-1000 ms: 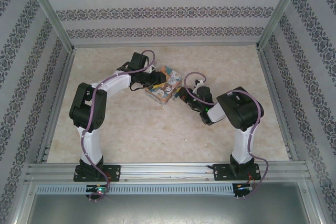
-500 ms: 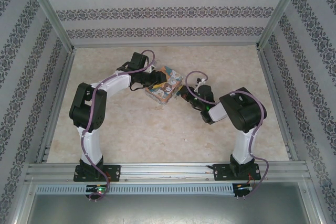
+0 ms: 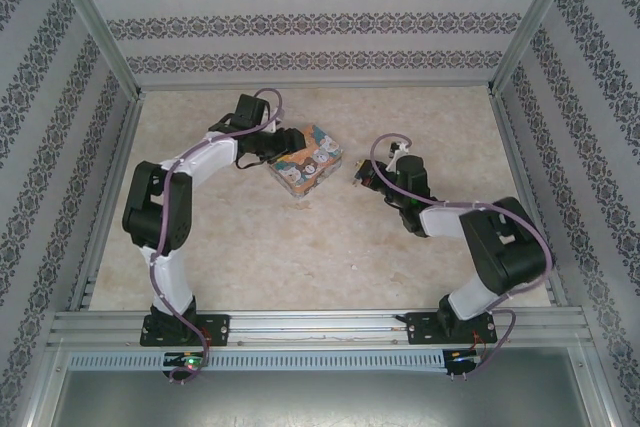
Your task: Unlock the padlock with the key
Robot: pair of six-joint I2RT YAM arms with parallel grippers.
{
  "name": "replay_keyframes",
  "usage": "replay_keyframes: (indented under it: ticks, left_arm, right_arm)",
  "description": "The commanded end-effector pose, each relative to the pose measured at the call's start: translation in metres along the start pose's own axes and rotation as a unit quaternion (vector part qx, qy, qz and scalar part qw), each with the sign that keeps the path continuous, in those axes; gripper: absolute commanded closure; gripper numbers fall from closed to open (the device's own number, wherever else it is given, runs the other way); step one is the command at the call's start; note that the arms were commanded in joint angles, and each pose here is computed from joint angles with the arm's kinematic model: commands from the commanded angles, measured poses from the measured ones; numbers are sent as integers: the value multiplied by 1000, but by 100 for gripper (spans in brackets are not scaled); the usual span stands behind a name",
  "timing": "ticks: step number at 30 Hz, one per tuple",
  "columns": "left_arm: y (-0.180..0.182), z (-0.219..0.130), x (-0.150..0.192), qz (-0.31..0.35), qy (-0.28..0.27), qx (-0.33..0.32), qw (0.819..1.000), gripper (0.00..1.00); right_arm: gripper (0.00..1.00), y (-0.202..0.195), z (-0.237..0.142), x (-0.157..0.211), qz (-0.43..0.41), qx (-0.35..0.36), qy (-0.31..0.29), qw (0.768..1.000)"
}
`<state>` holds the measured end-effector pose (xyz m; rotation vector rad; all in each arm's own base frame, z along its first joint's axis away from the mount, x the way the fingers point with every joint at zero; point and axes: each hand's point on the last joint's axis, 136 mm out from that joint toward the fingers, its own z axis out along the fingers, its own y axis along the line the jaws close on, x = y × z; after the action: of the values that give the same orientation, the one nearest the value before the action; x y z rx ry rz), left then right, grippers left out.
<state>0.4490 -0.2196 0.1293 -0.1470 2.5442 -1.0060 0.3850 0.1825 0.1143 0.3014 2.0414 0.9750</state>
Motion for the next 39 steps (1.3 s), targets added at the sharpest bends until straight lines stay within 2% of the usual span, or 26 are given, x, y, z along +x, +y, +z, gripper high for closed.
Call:
replay_keyframes:
  ticks: [1,9,16,21,30,39]
  left_arm:
    - [-5,-37,-12,66,-53,-36,996,39]
    - [1,-93,-17,138,-132,-93,977,27]
    - [13,-143,-20,201,-223,-156,941,11]
    - [14,-163,-14,248,-252,-168,920,0]
    - [7,-171,8,351,-267,-150,885,0]
    - [-9,-178,30,435,-328,-95,833,1]
  right_arm:
    - [100,-7,-14,6,-56,38,37,997]
    - [100,-8,-41,20,-89,72,103,988]
    - [100,-8,-59,32,-95,86,140,982]
    - [100,-8,-71,38,-95,96,158,978]
    - [100,-9,-90,49,-98,110,192,970]
    - [100,-9,-96,63,-96,115,235,960]
